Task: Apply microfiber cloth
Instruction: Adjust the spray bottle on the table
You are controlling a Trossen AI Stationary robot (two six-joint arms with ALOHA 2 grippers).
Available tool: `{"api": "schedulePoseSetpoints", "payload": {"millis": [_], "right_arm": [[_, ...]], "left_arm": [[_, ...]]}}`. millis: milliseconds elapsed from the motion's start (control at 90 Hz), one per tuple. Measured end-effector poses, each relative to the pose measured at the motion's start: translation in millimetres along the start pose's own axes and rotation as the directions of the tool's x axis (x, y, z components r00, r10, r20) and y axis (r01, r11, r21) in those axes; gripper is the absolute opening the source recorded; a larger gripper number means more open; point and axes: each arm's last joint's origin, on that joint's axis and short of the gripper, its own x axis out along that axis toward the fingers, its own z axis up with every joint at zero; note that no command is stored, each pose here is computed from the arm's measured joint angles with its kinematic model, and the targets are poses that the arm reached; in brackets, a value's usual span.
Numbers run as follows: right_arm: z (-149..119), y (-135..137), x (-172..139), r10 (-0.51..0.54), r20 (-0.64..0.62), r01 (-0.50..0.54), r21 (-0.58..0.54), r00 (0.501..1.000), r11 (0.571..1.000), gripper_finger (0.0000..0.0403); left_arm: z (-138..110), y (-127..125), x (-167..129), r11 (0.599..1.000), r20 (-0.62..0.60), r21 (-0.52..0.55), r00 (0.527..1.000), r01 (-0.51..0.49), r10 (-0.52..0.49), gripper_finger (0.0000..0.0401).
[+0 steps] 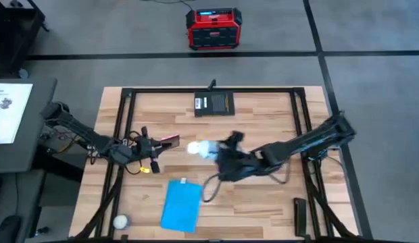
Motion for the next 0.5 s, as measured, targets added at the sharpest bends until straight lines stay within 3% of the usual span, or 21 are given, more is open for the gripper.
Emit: {"api": "schedulePoseSetpoints", "payload": {"millis": [200,367,500], "right_arm": [[-64,-29,-33,-0.174,0.123,0.142,0.237,0.977,0.961,0.0282],[-131,-28,-19,-0.204,0.162,0.125,0.397,0.966,0.909,0.0282],[-163,-25,0,-0.220,0.203,0.099,0.480,0.954,0.872,0.0282]], "left_arm": [[0,0,0,1.000,-0.002,0.003,1.000,-0.005,0.005,0.0007],[0,0,0,1.000,-0.003,0.001,1.000,-0.005,0.005,0.0007],[0,0,0,1.000,-0.003,-0.009,1.000,-0.007,0.007,0.0007]]}}
